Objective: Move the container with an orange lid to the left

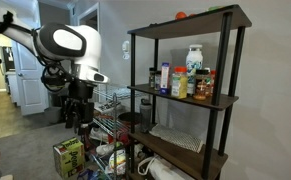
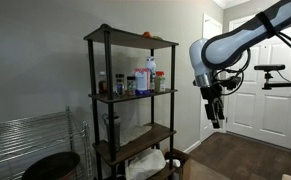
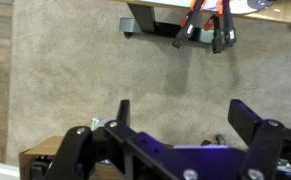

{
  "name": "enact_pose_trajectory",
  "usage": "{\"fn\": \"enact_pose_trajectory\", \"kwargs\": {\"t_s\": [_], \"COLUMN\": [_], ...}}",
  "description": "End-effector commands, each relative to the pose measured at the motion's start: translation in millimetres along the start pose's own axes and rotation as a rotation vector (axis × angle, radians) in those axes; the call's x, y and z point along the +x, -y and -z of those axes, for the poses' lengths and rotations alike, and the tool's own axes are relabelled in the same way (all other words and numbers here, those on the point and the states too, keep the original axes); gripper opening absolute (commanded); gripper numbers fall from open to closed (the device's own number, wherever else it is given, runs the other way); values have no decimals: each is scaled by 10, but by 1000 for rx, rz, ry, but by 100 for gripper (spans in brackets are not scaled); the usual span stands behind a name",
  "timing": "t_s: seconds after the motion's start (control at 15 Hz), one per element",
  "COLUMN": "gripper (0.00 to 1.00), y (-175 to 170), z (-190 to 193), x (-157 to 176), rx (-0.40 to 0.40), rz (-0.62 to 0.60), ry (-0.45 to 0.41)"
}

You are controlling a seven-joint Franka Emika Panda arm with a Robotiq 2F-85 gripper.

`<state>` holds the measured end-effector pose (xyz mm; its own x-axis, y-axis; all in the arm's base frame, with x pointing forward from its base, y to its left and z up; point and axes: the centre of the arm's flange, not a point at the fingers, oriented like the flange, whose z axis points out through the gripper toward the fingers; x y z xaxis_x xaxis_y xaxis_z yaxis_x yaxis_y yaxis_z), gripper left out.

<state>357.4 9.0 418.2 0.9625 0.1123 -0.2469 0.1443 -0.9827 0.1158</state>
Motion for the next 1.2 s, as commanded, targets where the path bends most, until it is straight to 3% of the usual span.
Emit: {"fn": "enact_pose_trajectory", "kwargs": {"t_s": [0.0, 0.33, 0.67, 0.93, 1.13], "gripper": [100, 100, 100, 100, 100], "y": [144, 390, 273, 198, 154], "z": [342, 987, 1265, 1305, 1431], "x": [206, 642, 1061, 1094, 1063], "rx": [-136, -259, -248, -213, -236], "rz": [12, 31, -112, -238, -331], "ry": [-54, -183, -358, -518, -644]}}
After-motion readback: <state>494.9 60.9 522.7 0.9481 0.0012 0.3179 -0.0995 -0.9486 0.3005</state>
